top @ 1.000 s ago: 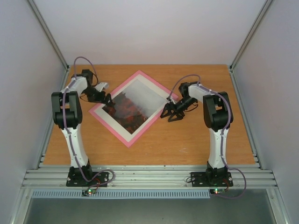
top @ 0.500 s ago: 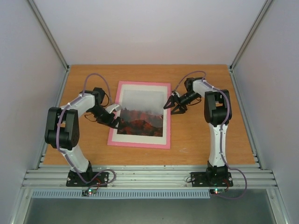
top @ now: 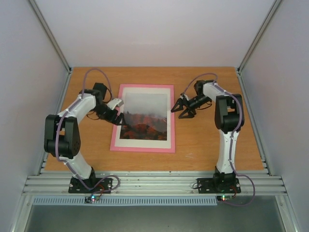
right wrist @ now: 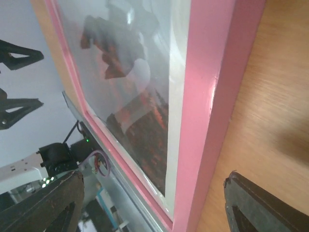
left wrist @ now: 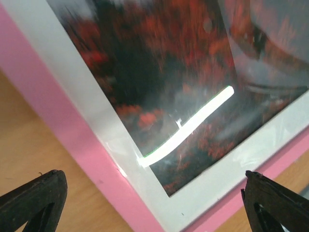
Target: Put the photo into the frame
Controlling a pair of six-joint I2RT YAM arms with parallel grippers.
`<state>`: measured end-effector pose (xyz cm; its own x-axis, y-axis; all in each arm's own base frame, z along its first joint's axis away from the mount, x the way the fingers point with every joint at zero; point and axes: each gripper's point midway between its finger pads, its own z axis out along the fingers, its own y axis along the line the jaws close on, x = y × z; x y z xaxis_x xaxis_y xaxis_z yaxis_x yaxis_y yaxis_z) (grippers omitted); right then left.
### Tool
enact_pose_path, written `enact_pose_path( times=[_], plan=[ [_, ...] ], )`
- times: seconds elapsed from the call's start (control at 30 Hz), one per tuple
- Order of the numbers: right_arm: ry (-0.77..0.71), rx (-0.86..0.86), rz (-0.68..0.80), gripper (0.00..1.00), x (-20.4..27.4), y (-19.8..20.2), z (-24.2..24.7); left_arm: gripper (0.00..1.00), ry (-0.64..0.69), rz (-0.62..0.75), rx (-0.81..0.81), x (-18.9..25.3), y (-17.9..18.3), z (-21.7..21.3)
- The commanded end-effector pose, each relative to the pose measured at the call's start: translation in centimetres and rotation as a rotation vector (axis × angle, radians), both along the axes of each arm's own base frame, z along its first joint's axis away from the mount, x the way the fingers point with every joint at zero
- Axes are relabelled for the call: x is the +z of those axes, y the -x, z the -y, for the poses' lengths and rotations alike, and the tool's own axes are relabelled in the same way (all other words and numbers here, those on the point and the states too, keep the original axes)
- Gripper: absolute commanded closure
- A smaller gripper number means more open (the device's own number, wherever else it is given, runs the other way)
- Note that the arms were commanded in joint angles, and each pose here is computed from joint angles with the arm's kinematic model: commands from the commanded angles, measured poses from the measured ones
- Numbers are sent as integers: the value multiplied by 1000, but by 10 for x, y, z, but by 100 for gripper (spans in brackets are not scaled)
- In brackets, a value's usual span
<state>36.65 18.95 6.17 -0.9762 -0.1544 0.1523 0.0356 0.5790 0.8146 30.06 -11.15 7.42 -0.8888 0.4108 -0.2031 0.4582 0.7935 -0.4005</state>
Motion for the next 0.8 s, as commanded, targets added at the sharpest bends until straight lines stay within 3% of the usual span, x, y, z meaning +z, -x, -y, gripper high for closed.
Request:
enact_pose_path(
  times=[0.0,0.33,0.47,0.77],
  plan=[
    [12,-32,204,19,56,-20,30,1,-58,196,41,53,-42,-10],
    [13,-155,483,2,159,-39,96,1,-153,403,140,157,-98,-37],
    [28,-219,551,2,189,-31,130,1,-146,453,218,187,-104,-57],
    [75,-288,600,2,207,14,176,1,-206,452,349,183,-91,-97]
  ],
)
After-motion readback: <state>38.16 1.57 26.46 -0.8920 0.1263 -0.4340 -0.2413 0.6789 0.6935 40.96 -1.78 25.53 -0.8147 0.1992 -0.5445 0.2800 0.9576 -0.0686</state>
